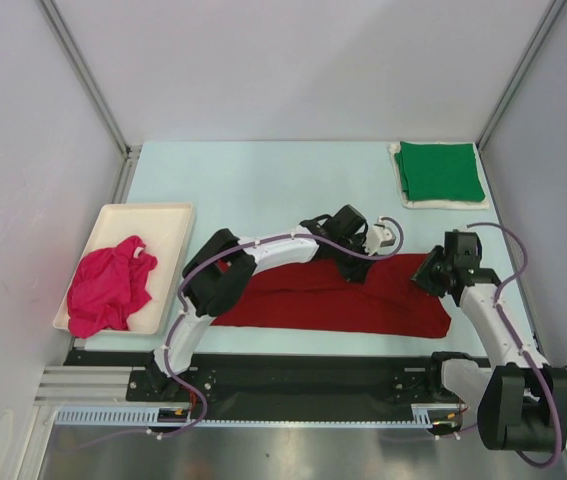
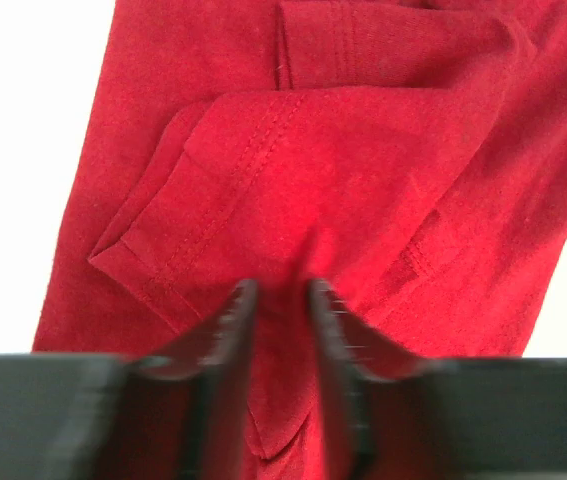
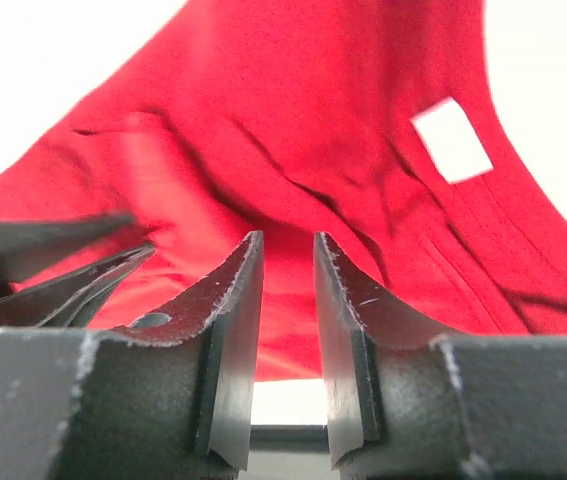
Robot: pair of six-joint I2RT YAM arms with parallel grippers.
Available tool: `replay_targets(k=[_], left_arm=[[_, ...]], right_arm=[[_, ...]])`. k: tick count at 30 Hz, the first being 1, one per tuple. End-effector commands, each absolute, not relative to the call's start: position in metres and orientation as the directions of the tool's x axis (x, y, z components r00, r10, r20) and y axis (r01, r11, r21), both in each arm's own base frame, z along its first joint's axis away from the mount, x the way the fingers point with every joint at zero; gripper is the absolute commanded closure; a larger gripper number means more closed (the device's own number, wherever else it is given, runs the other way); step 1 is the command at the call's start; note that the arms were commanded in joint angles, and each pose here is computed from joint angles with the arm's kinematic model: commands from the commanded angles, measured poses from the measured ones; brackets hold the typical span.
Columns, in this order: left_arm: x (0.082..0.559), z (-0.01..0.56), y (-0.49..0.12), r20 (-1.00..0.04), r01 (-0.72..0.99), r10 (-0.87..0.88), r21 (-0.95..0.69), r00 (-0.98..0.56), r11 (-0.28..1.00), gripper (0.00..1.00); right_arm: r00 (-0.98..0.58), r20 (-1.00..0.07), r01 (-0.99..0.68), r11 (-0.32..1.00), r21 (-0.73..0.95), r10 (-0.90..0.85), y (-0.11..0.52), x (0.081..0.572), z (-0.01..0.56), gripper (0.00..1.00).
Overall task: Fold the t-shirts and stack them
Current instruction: Fold the tshirt
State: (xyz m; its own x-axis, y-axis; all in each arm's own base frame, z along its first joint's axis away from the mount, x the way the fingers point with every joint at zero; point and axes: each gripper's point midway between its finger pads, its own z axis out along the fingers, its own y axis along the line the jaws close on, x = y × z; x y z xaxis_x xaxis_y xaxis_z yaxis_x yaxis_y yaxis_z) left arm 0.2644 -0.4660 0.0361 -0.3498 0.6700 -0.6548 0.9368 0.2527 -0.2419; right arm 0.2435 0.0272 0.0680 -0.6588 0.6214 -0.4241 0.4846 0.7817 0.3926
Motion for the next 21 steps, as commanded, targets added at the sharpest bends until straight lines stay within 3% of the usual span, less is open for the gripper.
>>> replay_targets(k=[1,3,6,19,20,21], left_arm=[[0.260,0.052,-0.479,-0.690,0.942,0.641,-0.263,-0.335,0.210,0.76],[0.255,0.050,-0.476,-0.680,0.938,0.648,-0.279,-0.343,0.204,0.87],[0.250,0.050,-0.473,-0.679,0.938,0.649,-0.285,-0.343,0.198,0.92],[0.248,0.049,-0.469,-0.672,0.938,0.656,-0.282,-0.343,0.202,0.87],[0.248,0.049,-0.470,-0.673,0.939,0.656,-0.283,-0.340,0.197,0.87],[0.247,0.050,-0.469,-0.672,0.938,0.657,-0.284,-0.342,0.198,0.87]], right_arm=[[-0.705,-0.471,0.388,0.844,0.370,0.530,0.030,0.271,0.076,0.68],[-0.748,-0.453,0.361,0.870,0.336,0.486,0.033,0.280,0.066,0.69],[-0.772,-0.460,0.330,0.895,0.300,0.439,0.032,0.292,0.062,0.67],[-0.821,-0.453,0.254,0.933,0.256,0.348,0.043,0.306,0.042,0.63],[-0.822,-0.453,0.251,0.934,0.255,0.345,0.044,0.309,0.043,0.64],[-0.824,-0.449,0.249,0.933,0.259,0.345,0.045,0.310,0.042,0.78]])
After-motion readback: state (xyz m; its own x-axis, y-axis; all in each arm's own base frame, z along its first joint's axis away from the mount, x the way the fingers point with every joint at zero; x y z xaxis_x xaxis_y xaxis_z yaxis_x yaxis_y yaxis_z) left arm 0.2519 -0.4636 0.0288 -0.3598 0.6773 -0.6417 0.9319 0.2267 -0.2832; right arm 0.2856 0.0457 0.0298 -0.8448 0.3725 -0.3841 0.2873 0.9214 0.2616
